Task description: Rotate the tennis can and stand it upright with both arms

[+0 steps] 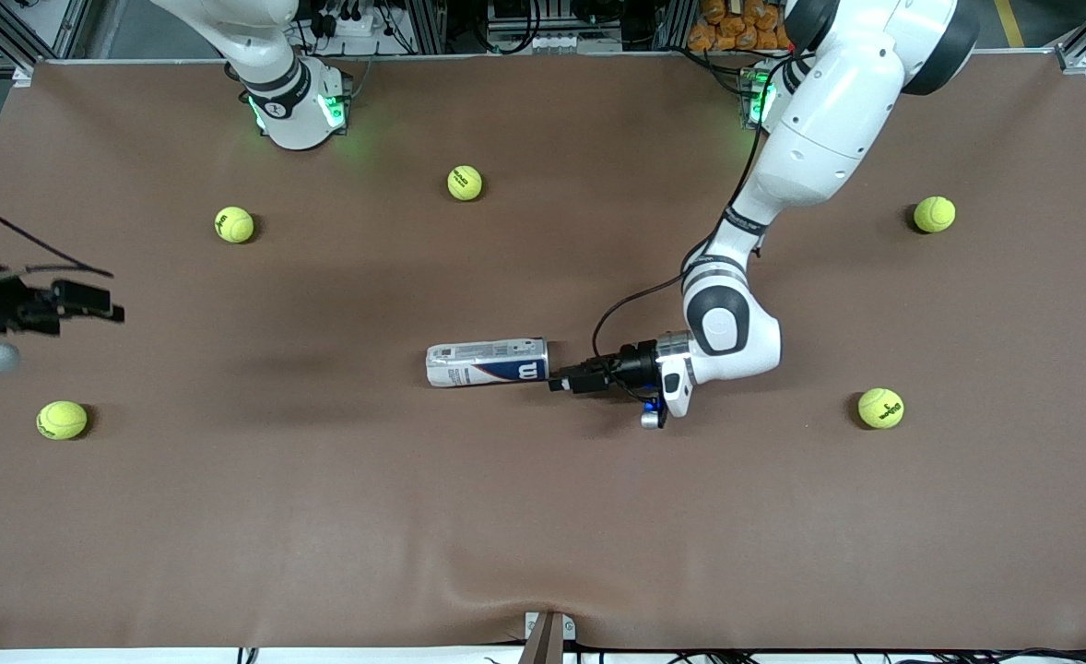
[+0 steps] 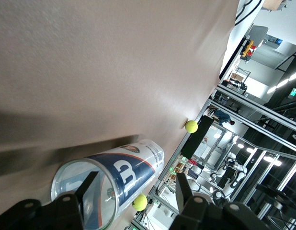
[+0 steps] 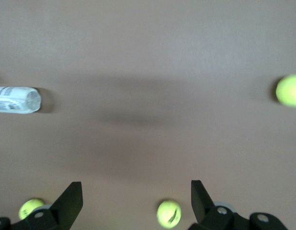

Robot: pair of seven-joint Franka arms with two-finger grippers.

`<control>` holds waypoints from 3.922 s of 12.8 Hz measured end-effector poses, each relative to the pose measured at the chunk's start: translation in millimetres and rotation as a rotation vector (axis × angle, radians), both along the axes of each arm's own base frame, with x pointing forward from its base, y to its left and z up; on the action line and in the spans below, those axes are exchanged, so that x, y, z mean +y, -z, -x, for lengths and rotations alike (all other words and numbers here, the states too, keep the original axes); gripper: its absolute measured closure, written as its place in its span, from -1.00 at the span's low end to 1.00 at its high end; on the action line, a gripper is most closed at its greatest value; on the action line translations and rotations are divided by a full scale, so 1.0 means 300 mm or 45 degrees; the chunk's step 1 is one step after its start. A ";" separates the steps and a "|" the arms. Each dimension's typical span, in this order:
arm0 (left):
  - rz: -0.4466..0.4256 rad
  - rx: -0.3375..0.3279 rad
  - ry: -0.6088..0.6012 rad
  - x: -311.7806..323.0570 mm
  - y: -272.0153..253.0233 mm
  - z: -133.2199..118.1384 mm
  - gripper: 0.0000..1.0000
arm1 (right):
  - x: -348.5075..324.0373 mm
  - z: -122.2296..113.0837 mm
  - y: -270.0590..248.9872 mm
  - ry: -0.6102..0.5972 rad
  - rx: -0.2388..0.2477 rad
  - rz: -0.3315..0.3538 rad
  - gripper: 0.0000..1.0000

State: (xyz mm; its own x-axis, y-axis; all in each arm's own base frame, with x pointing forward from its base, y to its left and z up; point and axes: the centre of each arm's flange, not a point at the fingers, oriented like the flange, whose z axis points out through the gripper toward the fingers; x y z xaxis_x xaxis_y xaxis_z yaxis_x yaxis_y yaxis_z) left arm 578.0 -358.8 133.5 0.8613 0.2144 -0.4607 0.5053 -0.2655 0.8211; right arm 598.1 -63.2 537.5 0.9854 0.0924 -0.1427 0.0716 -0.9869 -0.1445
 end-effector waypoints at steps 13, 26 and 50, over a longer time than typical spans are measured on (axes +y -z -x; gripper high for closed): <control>-0.008 0.006 -0.015 -0.126 0.051 0.080 -0.30 | 0.199 0.186 -0.218 0.228 0.047 0.124 -1.00; -0.462 -0.276 0.260 0.034 -0.584 -0.179 0.90 | 0.171 0.167 -0.261 0.271 -0.069 0.058 -1.00; -1.598 -0.643 0.635 -0.593 -0.860 0.214 -0.59 | 0.231 0.138 -0.233 0.200 -0.117 0.187 -1.00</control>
State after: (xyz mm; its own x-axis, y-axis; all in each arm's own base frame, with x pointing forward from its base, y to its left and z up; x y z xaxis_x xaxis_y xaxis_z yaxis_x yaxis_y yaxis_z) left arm 513.8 -536.7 391.4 0.9768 -0.1251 0.1736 -0.1230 -0.9921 -0.0230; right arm 556.8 6.1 607.4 0.9955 -0.0786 -0.0523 -0.0786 -0.9969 0.0013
